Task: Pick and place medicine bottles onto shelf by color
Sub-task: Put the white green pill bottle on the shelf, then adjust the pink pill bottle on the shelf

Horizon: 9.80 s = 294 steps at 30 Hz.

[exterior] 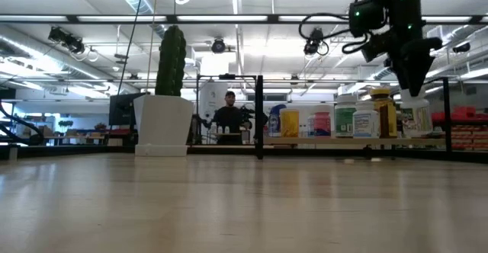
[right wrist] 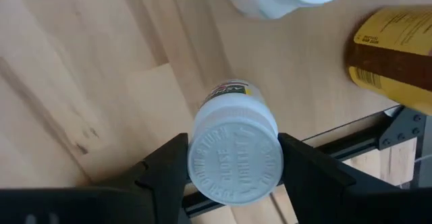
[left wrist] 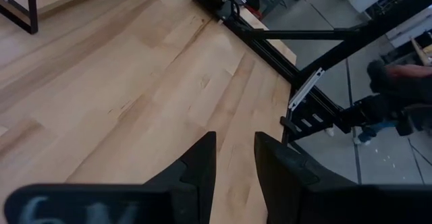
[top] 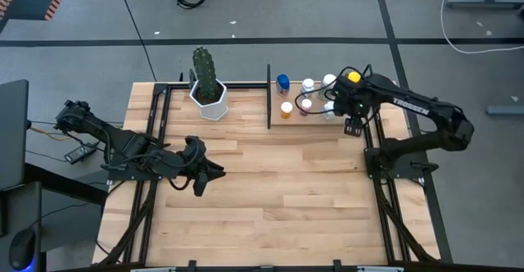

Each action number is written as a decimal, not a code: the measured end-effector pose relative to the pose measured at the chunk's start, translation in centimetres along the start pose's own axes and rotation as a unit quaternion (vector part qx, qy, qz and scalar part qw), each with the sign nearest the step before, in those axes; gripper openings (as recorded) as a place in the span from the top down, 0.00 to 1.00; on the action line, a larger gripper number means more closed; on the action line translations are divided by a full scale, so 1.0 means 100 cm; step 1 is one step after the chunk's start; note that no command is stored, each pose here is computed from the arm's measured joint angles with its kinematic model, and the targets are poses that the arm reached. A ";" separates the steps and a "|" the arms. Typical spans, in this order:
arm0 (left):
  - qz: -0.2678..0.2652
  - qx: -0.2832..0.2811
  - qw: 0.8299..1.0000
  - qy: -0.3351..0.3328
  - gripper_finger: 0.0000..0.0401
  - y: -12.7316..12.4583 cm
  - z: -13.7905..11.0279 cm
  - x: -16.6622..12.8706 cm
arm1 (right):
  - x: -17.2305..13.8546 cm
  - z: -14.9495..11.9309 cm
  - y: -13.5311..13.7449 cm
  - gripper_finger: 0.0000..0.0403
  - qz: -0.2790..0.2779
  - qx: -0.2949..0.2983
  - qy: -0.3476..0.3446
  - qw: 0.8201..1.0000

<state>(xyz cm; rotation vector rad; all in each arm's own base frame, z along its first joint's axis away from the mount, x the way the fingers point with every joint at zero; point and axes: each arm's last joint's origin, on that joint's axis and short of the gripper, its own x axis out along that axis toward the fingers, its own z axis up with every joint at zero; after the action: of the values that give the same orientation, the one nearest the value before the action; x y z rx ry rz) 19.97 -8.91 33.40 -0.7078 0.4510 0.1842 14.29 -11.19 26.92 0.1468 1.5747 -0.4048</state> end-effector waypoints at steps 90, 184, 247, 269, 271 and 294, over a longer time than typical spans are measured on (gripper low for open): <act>-0.007 -0.037 0.999 0.005 0.73 -0.001 0.000 0.000 | 0.008 -0.016 -0.062 0.36 0.029 0.158 -0.081 0.984; -0.015 0.001 1.000 0.024 0.73 -0.001 -0.002 0.000 | 0.027 0.125 -0.020 0.25 0.029 0.155 -0.178 0.971; -0.006 0.030 0.999 0.033 0.73 0.002 -0.003 0.000 | 0.005 0.117 -0.010 0.51 0.081 0.161 -0.133 0.975; -0.015 0.034 0.998 0.043 0.73 0.001 -0.004 0.000 | 0.017 0.117 -0.009 0.51 0.076 0.186 -0.132 0.971; -0.015 0.034 0.998 0.044 0.73 0.001 -0.004 0.000 | 0.017 0.118 -0.010 0.51 0.076 0.186 -0.137 0.970; -0.015 0.032 0.998 0.044 0.73 0.001 -0.004 0.000 | 0.017 0.118 -0.010 0.51 0.070 0.192 -0.139 0.969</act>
<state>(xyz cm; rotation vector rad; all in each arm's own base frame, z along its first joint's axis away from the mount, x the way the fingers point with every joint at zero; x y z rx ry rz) 19.78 -9.09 33.11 -0.6604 0.5274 0.1103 24.93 -16.43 25.43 0.4780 1.1898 -0.5903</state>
